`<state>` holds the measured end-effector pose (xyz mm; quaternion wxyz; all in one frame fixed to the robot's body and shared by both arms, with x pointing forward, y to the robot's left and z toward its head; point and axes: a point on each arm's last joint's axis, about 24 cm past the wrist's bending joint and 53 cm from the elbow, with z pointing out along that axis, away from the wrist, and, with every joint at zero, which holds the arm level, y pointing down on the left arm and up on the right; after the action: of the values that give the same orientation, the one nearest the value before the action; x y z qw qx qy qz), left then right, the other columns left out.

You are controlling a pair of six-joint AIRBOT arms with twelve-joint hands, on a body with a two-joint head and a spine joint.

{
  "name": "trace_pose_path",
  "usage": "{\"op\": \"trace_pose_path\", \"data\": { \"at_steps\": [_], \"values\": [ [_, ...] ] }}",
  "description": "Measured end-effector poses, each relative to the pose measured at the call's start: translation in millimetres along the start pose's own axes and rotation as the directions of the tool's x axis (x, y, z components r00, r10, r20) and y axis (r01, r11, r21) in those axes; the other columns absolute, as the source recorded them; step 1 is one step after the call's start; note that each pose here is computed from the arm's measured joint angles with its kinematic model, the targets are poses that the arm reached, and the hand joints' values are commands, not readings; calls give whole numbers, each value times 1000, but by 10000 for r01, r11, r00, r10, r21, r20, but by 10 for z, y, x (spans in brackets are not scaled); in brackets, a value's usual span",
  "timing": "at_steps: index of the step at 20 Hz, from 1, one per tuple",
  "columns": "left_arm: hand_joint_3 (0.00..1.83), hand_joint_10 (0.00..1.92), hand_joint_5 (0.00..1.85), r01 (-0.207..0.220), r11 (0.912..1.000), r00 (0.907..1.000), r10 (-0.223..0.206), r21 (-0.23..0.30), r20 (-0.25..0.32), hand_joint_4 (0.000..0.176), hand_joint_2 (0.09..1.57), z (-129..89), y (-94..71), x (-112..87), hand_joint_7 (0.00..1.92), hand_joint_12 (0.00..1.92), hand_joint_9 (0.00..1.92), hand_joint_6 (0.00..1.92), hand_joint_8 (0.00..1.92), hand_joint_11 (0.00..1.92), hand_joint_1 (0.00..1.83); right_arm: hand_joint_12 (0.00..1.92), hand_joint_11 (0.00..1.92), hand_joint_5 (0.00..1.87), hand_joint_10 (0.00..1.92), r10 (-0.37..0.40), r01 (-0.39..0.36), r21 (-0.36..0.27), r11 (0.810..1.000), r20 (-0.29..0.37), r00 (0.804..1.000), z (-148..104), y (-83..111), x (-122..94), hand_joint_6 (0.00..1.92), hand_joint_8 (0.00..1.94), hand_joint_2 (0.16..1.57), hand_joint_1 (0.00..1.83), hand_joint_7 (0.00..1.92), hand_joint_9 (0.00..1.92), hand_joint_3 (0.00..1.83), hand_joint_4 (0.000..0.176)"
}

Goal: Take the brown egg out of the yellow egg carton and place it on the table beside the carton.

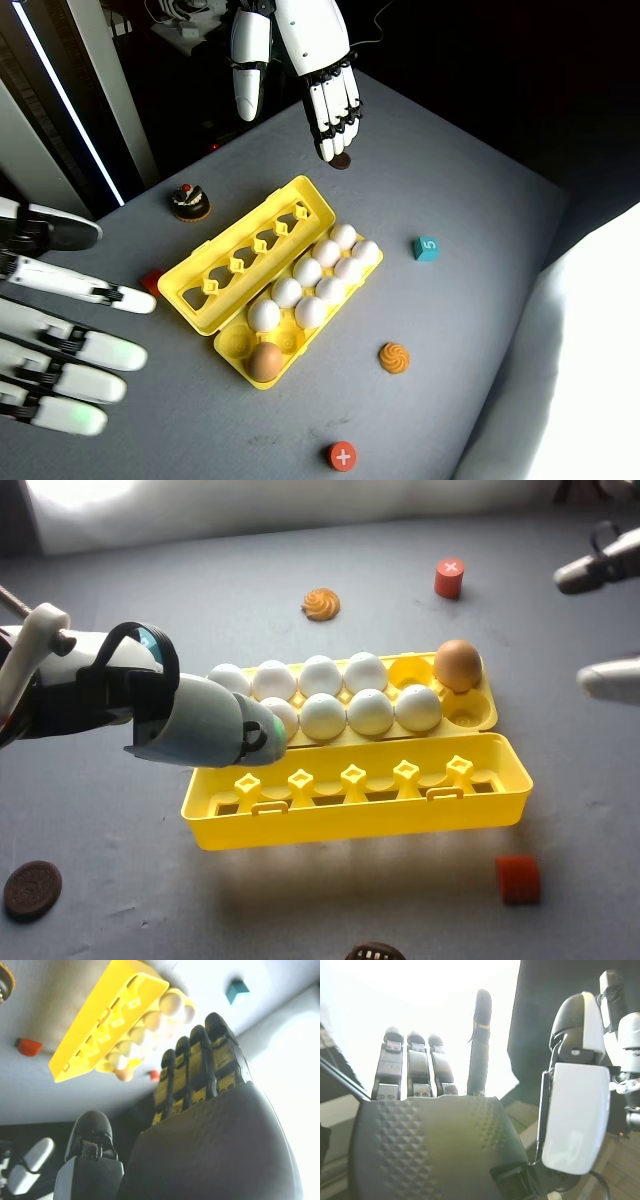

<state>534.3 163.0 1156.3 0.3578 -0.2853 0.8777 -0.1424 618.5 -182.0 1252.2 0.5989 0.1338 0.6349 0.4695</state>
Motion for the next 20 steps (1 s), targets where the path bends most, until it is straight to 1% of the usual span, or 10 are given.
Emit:
{"op": "trace_pose_path", "data": {
  "at_steps": [2, 4, 5, 8, 10, 11, 14, 16, 17, 20],
  "values": [
    [1, 7, 166, 4, 10000, 10000, -4, 0, 0, 0, 1207, 0, 0, 0, 167, 394, 149, 6, 7, 0, 0, 0, 0, 678, 0, -141, 140, -67, 9999, -113, 9998, 171, -82, 20, 0, 0, 917, 546, 0, 0, 26, 176],
    [0, 1, 166, 19, 10000, 10000, -19, 4, -1, 0, 1207, 0, -1, 0, 158, 376, 135, 2, 2, 0, 0, 0, 0, 613, 0, -415, 412, -148, 9990, -205, 9989, 287, -148, 35, 1, 0, 970, 427, 0, 0, 46, 159],
    [1, 0, 161, 38, 10000, 10000, -38, 4, -1, 0, 1210, 0, -1, 0, 152, 369, 129, 0, 0, 0, 0, 0, 0, 636, 0, -536, 531, -186, 9984, -245, 9983, 347, -189, 54, 14, 0, 957, 482, 0, 0, 36, 146],
    [1, 0, 160, 38, 10000, 10000, -38, 0, 0, 0, 1210, 0, 0, 0, 151, 366, 127, 0, 0, 0, 0, 0, 0, 640, 0, -829, 823, -224, 9964, -247, 9963, 560, -309, 56, 17, 0, 954, 494, 0, 0, 34, 144],
    [5, 7, 161, 37, 10000, 10000, -37, -3, 5, 0, 1220, 0, 1, -1, 168, 364, 150, 0, 5, 0, 0, 0, 0, 680, 0, -996, 990, -257, 9948, -254, 9947, 676, -380, 84, 31, 0, 897, 622, 0, 0, 3, 171],
    [3, 3, 157, 37, 10000, 10000, -37, -3, 5, 0, 1220, 0, 1, -1, 163, 346, 145, 0, 1, 0, 0, 0, 0, 678, 0, -1059, 1052, -268, 9941, -263, 9940, 727, -416, 107, 28, 0, 861, 643, 0, 0, 0, 176],
    [0, 1, 151, 41, 10000, 10000, -41, -3, 5, 0, 1201, 0, 1, -1, 164, 332, 141, 0, 3, 0, 0, 0, 0, 723, 0, -1206, 1196, -292, 9924, -363, 9920, 871, -480, 185, 40, 0, 815, 818, 0, 0, 0, 176],
    [0, 2, 147, 37, 10000, 10000, -37, -6, 6, 0, 1202, 0, 2, -1, 166, 330, 144, 0, 3, 0, 0, 0, 0, 718, 0, -1356, 1339, -372, 9903, -479, 9896, 958, -515, 277, 34, 0, 824, 831, 0, 0, 0, 164],
    [0, 0, 139, 41, 10000, 10000, -41, -14, 8, 0, 1207, 0, 3, -2, 156, 310, 139, 0, 2, 0, 0, 0, 0, 718, 0, -1424, 1405, -379, 9894, -545, 9883, 979, -530, 307, 32, 0, 819, 808, 0, 0, 0, 174],
    [0, 0, 134, 37, 10000, 10000, -37, -3, 5, 0, 1208, 0, 1, -1, 154, 327, 136, 0, 0, 0, 0, 0, 0, 735, 0, -1433, 1412, -339, 9894, -724, 9870, 1090, -599, 453, 32, 0, 831, 818, 0, 0, 0, 176]
  ]
}}
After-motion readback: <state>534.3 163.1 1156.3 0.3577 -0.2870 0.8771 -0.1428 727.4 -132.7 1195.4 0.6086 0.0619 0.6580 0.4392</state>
